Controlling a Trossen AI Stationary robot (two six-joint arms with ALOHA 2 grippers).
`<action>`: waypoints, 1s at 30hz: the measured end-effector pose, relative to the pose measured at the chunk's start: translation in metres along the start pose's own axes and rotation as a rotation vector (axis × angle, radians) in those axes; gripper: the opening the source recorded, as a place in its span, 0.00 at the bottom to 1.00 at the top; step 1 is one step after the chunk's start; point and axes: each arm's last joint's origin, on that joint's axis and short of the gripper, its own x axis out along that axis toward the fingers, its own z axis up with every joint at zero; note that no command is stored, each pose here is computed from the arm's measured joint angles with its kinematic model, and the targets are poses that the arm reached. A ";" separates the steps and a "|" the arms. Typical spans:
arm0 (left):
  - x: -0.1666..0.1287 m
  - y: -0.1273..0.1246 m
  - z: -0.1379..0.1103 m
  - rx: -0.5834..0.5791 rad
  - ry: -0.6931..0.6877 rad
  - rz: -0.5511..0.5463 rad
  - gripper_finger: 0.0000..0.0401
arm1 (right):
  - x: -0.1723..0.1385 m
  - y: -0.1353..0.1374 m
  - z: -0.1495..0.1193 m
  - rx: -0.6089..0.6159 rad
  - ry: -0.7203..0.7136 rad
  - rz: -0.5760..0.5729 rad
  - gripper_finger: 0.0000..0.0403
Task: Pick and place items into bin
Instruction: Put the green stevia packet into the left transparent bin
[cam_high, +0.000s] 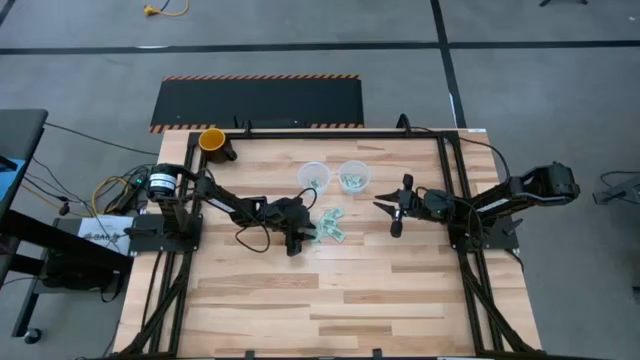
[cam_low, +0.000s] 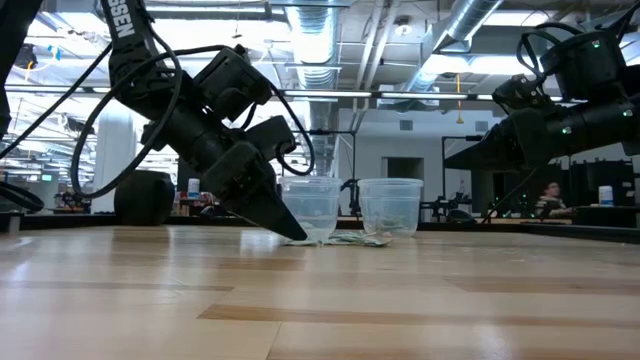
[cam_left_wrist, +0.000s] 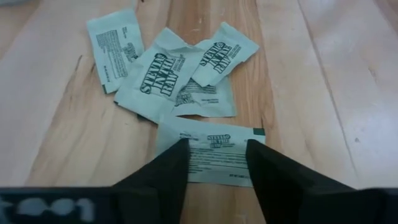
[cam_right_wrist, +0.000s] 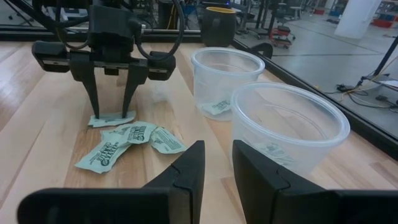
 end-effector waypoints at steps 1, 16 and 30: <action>0.000 0.000 0.000 0.003 0.003 0.005 0.42 | 0.000 0.000 0.000 0.000 0.000 0.000 0.19; -0.001 0.003 -0.005 -0.055 0.058 0.081 0.32 | 0.000 0.000 0.000 -0.003 0.000 0.000 0.19; 0.000 -0.006 -0.002 -0.032 0.008 0.068 0.01 | 0.000 0.000 0.000 0.016 0.001 0.001 0.19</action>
